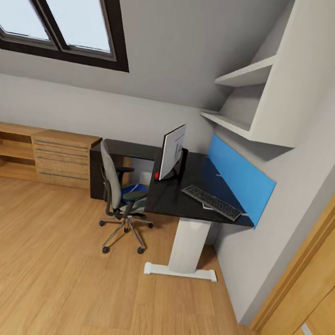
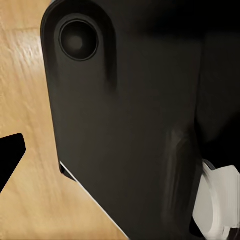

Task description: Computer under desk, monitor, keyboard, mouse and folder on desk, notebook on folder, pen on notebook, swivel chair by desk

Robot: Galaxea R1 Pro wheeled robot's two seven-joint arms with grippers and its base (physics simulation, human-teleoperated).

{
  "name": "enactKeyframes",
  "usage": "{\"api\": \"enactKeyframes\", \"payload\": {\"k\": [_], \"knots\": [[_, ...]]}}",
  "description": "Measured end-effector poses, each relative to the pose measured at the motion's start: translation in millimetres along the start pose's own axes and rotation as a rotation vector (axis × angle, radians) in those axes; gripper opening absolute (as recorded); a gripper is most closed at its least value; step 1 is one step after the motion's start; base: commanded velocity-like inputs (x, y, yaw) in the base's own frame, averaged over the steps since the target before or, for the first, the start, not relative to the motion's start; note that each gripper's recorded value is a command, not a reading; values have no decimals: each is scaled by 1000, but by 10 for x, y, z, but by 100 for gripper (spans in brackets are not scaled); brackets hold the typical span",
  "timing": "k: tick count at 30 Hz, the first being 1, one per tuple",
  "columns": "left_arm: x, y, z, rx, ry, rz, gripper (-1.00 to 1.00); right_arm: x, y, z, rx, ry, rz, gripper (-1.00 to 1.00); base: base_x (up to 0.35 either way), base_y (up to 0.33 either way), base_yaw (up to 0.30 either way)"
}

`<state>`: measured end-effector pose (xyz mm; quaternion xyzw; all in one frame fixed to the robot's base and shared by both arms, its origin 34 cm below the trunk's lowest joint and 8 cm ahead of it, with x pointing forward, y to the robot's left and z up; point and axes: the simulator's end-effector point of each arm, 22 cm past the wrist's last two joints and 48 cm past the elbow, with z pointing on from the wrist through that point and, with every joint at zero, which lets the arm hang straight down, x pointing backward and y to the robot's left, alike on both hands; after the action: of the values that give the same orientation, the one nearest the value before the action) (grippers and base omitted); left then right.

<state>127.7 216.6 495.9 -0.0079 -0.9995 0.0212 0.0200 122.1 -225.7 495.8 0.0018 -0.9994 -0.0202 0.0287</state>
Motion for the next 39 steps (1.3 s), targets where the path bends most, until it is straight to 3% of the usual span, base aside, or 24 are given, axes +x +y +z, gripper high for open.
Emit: {"api": "enactKeyframes", "payload": {"k": [16, 21, 22, 26, 27, 29, 30, 33, 37, 39], "knots": [[14, -1, -227, -3, -5, -11, 100, 20, 4, -227, 1, -2, 0, 100, 0, 0, 0], [9, -3, -295, -3, -7, -9, 100, -38, 2, -295, 1, -32, -1, 100, 0, 0, 0], [-68, 2, -310, -3, -24, -9, 100, -137, -5, -314, 2, -77, -1, 100, 0, 0, 0], [-302, 16, -375, -5, -75, -9, 100, -305, -17, -387, 4, -158, -2, 100, 0, 0, 0], [-465, 26, -404, -7, -110, -10, 100, -522, -34, -446, 7, -259, 4, 100, 0, 0, 0], [-517, 28, -437, -7, -122, -9, 100, -624, -52, -502, 13, -308, 17, 100, 0, 0, 0], [-610, 37, -462, -8, -143, -9, 100, -809, -102, -569, 26, -377, 62, 100, 0, 0, 0], [-706, 83, -517, -14, -165, -8, 100, -1024, -200, -689, 49, -464, 153, 100, 0, 0, 0], [-747, 120, -575, -20, -176, -8, 100, -1104, -262, -784, 63, -507, 215, 100, 0, 0, 0], [-771, 141, -605, -22, -182, -8, 100, -1142, -301, -834, 73, -530, 273, 100, 0, 0, 0]]}}
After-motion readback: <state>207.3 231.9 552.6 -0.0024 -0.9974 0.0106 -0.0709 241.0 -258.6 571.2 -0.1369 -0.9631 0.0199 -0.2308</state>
